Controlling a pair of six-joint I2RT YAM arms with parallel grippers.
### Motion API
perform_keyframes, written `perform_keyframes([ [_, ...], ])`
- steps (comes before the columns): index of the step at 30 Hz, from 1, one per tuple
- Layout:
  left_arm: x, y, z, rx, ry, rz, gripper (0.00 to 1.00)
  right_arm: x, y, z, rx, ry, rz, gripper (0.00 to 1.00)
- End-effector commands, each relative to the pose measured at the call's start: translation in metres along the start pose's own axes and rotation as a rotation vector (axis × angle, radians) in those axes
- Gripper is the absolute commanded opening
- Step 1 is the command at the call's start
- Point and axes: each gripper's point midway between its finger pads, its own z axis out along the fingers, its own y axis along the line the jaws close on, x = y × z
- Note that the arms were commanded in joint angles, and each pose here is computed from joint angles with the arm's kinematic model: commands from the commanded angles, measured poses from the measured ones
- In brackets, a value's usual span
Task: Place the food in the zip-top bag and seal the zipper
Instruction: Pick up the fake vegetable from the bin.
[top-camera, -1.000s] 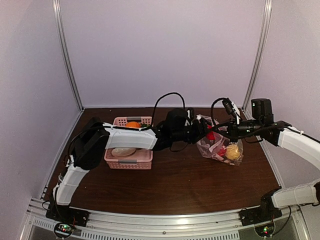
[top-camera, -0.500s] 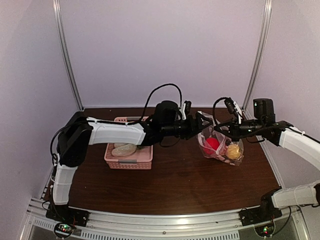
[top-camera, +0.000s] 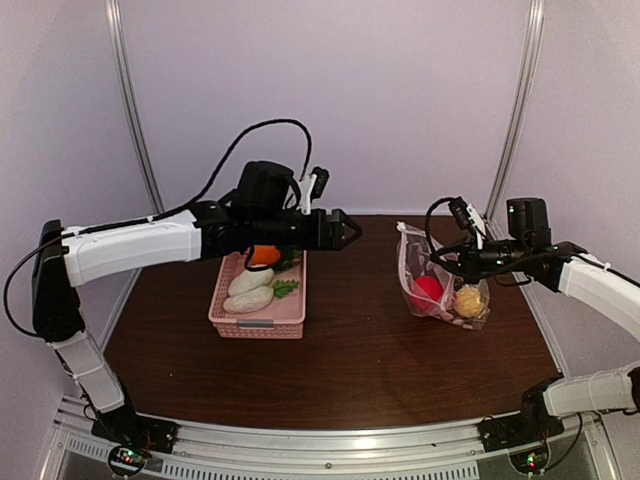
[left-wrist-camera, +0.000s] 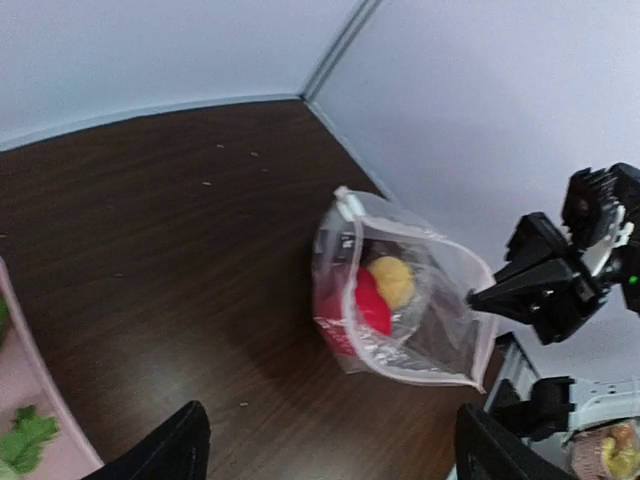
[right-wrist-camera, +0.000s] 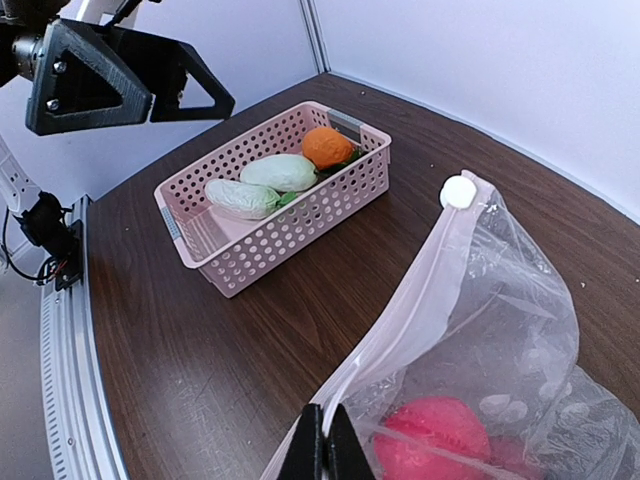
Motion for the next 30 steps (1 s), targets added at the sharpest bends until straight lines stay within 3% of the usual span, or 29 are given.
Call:
perform_keyframes([
  [1, 0.023, 0.095, -0.059, -0.475, 0.074, 0.220, 0.88, -0.003, -0.005, -0.003, 0.032, -0.002, -0.024, 0.00],
  [12, 0.074, 0.159, -0.112, -0.600, 0.448, 0.472, 0.89, 0.001, -0.005, -0.001, 0.020, 0.016, -0.036, 0.00],
  [19, 0.114, 0.202, -0.118, -0.682, 0.669, 0.412, 0.76, 0.003, -0.007, 0.001, 0.025, 0.024, -0.031, 0.00],
  [30, 0.130, 0.245, -0.116, -0.810, 0.819, 0.405, 0.71, 0.005, -0.008, -0.001, 0.039, 0.031, -0.046, 0.00],
])
